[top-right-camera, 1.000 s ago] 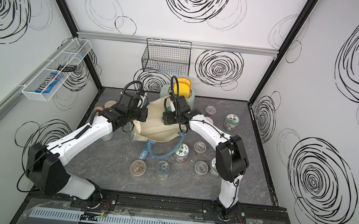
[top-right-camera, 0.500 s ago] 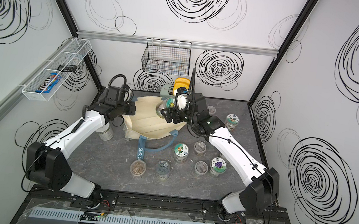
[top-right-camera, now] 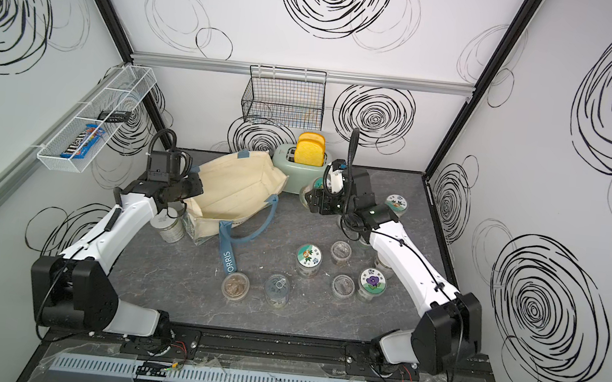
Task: Take out the seed jars from the canvas bag
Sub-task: Place the seed jar at the center of the board.
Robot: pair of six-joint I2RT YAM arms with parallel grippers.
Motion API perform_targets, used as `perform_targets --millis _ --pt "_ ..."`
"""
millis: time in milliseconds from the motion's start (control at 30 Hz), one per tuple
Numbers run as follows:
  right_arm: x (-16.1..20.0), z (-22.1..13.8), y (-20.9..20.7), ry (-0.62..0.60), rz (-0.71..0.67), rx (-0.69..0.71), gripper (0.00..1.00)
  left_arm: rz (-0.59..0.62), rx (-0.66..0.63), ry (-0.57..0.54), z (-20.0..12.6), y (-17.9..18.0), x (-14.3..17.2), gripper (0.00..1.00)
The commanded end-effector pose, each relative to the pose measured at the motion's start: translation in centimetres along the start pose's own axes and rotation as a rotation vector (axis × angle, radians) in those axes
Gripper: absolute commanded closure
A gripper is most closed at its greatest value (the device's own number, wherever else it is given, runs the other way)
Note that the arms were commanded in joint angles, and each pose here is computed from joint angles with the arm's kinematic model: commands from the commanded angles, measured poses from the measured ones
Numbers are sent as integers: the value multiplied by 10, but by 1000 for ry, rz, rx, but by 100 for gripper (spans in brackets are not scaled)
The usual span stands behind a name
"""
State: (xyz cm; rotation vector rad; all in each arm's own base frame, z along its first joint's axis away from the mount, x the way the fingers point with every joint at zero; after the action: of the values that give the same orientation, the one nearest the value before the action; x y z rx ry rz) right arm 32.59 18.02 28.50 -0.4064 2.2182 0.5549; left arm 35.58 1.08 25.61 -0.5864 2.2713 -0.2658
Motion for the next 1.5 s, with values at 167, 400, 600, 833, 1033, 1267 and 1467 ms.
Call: perform_targets --millis 167,400,600,833,1033,1267,1467 --pt "32 60 -23 178 -9 139 36 -41 64 -11 8 -3 -3 95" --pt "49 112 -28 384 -10 228 36 -41 66 39 24 -6 -4 91" --pt "61 140 -22 417 -44 242 35 -46 67 67 38 -10 -9 89" --pt "69 160 -27 458 -42 248 28 -35 93 139 58 -21 2 84" --pt "56 149 -22 424 -41 230 12 -24 141 134 54 -33 -5 58" --pt "12 114 -11 307 -28 184 1 10 194 84 29 -54 -28 27" --pt "-11 81 -10 209 -13 144 3 32 234 -4 -10 -62 -42 13"
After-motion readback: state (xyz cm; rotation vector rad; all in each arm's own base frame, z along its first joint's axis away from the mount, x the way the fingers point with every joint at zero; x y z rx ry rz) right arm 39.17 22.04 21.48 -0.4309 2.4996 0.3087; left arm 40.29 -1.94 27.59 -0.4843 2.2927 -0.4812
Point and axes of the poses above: each gripper's point midway between its finger pads, its own z axis out along the fingers, its own y axis along the line the jaws close on, x = y × z, the point moved 8 cm from there along -z, back along the fingers, and after that the axes turned 6 degrees about -z, right-handed, at the moved point
